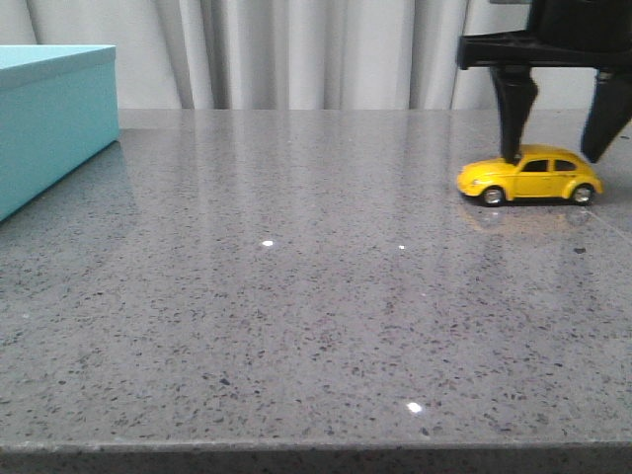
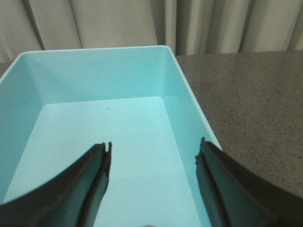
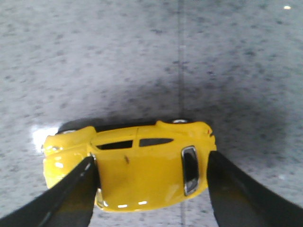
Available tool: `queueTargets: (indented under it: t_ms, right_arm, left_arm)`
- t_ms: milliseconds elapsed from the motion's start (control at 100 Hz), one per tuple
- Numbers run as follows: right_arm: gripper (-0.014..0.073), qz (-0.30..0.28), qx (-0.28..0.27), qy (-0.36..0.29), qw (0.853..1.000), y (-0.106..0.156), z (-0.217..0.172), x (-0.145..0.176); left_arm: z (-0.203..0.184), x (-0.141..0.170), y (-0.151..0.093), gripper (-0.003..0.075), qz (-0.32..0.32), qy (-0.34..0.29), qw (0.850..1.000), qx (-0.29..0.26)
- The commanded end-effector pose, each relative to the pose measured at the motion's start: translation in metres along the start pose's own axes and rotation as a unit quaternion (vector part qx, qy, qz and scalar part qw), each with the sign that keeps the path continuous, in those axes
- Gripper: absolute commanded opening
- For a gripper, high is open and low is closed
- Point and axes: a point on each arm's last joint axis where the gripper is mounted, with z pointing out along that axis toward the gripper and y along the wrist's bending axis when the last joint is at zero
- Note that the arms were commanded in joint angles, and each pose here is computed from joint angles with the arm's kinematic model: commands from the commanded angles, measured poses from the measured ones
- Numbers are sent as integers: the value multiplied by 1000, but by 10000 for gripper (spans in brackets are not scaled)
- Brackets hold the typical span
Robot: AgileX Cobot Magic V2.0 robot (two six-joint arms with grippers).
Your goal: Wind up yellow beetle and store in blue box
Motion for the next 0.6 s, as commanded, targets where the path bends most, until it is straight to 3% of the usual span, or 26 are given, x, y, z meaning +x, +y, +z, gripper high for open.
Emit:
queueTargets:
  t_ms: [0,300,470,590]
  right_arm:
    - [498,9,16,-34,999,-17,-25,-6]
    - [498,24,111,-17,993,-62,-26,-12]
    - [498,33,119,-12,992,-74,-28,-12]
    - [498,32,106,-42,993,-72,-42,-12]
  left_arm:
    - [-3,-18,-2,388,-8,-52,999,5]
    - [-3,-17,-2,388,-7,-47,999,5]
    - [-3,-17,-2,388,-7,-46,999,5]
    - [-3,-17,-2,388,-7,-46,999,5]
